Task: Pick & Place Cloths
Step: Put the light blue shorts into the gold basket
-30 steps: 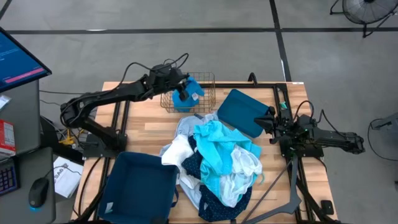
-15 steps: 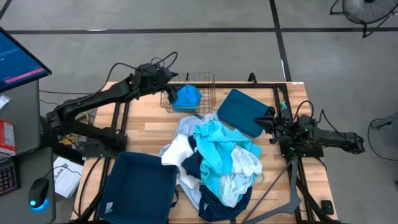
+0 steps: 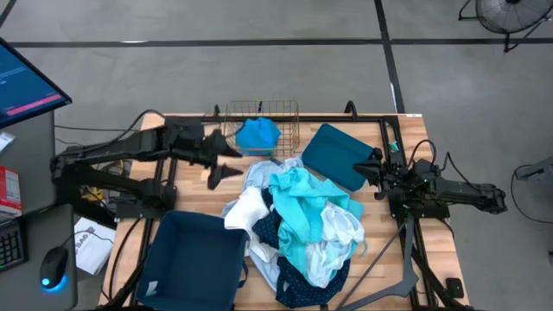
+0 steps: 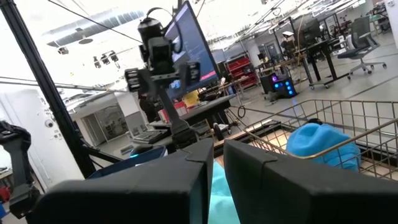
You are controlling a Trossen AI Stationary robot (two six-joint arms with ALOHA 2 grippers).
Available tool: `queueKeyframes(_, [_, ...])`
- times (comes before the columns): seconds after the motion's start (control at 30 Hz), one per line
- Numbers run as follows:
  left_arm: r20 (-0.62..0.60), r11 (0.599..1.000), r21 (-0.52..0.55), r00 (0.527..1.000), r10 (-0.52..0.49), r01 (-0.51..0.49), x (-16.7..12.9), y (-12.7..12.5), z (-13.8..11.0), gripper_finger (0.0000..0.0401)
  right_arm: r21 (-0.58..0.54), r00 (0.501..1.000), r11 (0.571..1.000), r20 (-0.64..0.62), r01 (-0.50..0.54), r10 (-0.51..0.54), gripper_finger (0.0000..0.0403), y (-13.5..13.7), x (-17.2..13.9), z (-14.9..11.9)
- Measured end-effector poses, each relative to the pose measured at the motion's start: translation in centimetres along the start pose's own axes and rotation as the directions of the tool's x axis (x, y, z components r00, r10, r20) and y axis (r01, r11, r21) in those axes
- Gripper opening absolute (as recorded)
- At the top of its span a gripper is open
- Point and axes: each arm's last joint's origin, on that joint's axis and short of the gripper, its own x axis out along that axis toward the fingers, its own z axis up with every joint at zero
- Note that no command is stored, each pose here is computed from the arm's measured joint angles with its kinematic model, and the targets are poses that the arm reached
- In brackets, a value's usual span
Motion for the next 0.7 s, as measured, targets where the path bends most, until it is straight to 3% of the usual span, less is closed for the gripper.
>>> queueKeyframes(0.17, [-0.026,0.999,-0.027,1.0,-0.018,0.017,0.9,-1.8,-0.4,0.0265,0.0,1.0,1.0,0.0,0.0,0.0,0.0037,0.0,0.0,0.0])
queueKeyframes(0.7, [-0.25,0.969,0.178,0.961,-0.122,0.169,8.7,-6.7,-3.4,0.0264,0.0,1.0,1.0,-0.008,-0.002,0.002,0.0037,0.0,0.0,-0.1])
